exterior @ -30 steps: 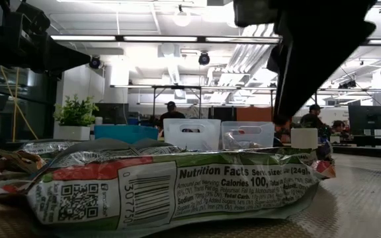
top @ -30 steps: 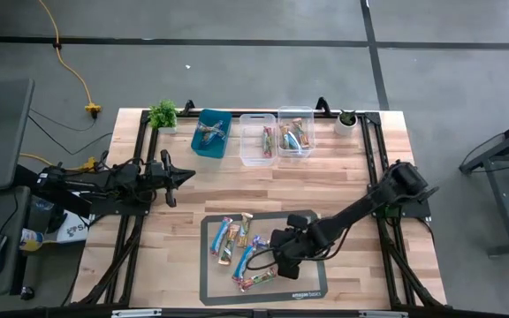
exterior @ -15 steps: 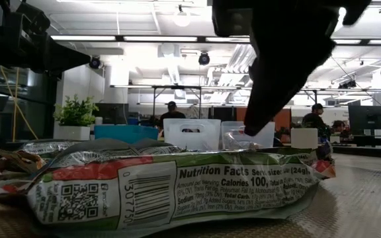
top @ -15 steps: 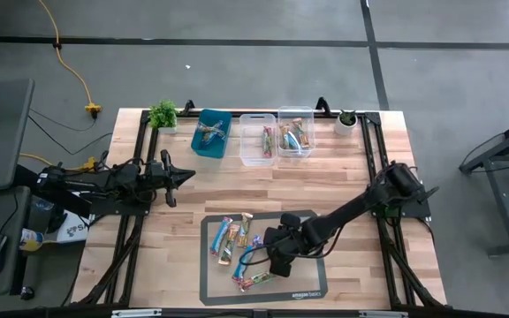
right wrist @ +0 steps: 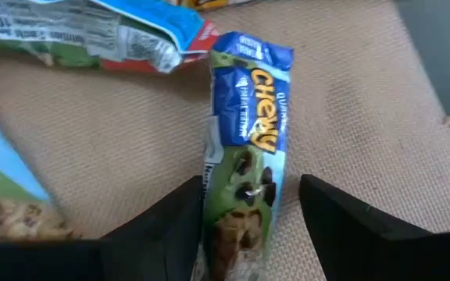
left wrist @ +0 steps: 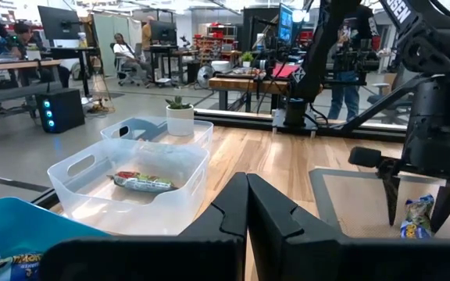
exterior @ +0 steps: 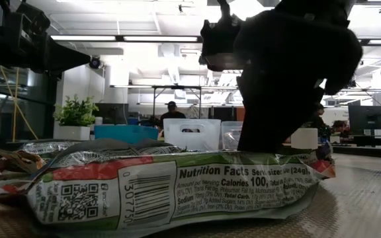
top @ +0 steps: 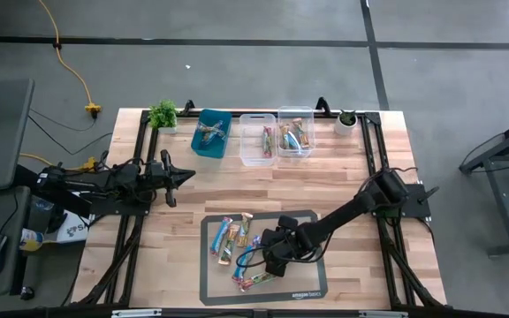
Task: Pick and place Granola Bars by type
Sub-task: Put the blue granola bar into the blue bin
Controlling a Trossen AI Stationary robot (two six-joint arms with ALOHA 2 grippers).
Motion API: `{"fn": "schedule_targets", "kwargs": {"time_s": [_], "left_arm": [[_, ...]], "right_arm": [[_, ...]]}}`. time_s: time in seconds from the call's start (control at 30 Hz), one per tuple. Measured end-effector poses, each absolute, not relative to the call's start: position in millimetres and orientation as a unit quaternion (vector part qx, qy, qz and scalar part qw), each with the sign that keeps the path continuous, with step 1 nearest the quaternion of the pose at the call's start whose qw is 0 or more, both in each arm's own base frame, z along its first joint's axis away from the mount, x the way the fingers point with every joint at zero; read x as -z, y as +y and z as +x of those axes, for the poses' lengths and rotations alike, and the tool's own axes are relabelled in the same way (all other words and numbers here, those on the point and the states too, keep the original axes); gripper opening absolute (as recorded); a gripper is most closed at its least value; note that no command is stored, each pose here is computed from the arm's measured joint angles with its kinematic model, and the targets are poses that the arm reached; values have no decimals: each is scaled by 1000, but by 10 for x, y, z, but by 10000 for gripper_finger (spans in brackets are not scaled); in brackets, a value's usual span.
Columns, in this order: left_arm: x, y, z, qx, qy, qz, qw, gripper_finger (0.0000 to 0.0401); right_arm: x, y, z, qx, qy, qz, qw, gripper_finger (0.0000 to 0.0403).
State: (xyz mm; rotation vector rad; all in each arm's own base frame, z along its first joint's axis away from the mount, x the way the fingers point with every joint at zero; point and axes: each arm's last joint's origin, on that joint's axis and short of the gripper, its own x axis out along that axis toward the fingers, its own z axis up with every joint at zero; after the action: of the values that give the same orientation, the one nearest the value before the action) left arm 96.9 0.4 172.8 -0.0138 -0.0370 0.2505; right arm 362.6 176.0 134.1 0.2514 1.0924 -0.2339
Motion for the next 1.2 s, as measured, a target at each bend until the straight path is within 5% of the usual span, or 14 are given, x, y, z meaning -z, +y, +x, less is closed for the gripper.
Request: {"fn": "schedule_targets", "kwargs": {"time_s": [0.43,1.2], "left_arm": [[-1727,4,969,-125,-18,-7,992,0],[-1728,4,969,-125,-18,-7,992,0]], "right_arm": [[-1234,1796,3629,131,514,111,841,190],[-1265,1777,3626,140,507,124,842,69]]}}
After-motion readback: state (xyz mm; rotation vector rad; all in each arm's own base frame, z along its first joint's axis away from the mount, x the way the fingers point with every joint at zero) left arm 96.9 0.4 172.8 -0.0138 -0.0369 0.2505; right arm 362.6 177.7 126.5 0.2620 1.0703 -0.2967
